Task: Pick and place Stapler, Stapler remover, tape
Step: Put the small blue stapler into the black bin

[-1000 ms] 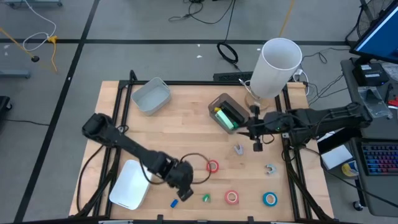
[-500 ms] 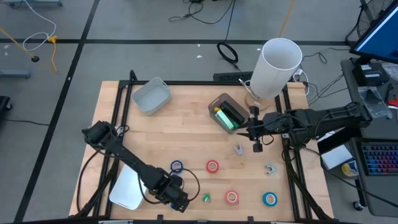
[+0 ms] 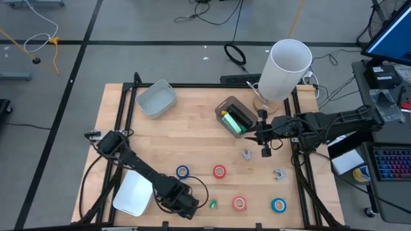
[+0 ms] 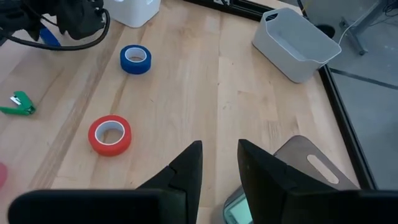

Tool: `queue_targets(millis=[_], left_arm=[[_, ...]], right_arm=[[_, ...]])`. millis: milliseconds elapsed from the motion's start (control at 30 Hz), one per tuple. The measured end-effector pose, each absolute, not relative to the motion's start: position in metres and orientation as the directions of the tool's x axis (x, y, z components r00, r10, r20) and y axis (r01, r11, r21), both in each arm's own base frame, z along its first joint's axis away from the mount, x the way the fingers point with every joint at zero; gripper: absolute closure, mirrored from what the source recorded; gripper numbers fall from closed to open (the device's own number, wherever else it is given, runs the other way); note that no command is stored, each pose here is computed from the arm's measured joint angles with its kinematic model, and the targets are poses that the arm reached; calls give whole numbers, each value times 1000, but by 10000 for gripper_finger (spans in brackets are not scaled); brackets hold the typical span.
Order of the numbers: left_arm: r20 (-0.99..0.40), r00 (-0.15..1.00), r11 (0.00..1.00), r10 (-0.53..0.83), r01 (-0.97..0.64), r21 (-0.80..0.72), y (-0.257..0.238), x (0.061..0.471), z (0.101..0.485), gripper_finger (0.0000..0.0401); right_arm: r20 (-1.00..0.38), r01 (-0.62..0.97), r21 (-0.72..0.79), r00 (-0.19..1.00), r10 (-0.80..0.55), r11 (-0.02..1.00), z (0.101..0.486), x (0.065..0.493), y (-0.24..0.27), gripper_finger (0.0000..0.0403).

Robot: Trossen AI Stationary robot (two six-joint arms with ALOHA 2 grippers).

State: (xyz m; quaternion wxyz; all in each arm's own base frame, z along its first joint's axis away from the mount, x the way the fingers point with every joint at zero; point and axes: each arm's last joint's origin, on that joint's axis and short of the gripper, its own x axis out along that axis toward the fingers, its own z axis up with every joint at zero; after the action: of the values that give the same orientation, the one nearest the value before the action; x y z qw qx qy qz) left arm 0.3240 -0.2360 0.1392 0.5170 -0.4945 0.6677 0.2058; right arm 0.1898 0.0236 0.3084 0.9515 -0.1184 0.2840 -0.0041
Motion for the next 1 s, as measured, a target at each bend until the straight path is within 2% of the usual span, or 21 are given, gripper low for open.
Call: queue_targets(millis=[133, 200, 500, 667, 800, 1000], left_arm=[[-884, 33, 421, -466, -871, -254, -238, 326, 137, 140], [-884, 33, 418, -466, -873, -253, -238, 326, 137, 154], [-892, 49, 428, -450, -864, -264, -238, 327, 136, 266], [-901, 76, 424, -426, -863, -274, -237, 328, 136, 310], [-906, 93, 422, -413, -862, -281, -237, 329, 136, 323], [-915, 121, 418, -384, -861, -290, -236, 330, 137, 319]], right_arm=[[-539, -64, -237, 839, -76, 969, 308, 190, 24, 308], [-539, -66, -241, 839, -76, 968, 308, 190, 24, 309], [-533, -73, -254, 843, -76, 964, 309, 190, 24, 309], [-533, -73, -254, 843, -77, 964, 309, 190, 24, 307], [-533, -73, -254, 843, -77, 964, 309, 190, 24, 309], [-533, -72, -252, 843, -77, 965, 309, 190, 24, 307]])
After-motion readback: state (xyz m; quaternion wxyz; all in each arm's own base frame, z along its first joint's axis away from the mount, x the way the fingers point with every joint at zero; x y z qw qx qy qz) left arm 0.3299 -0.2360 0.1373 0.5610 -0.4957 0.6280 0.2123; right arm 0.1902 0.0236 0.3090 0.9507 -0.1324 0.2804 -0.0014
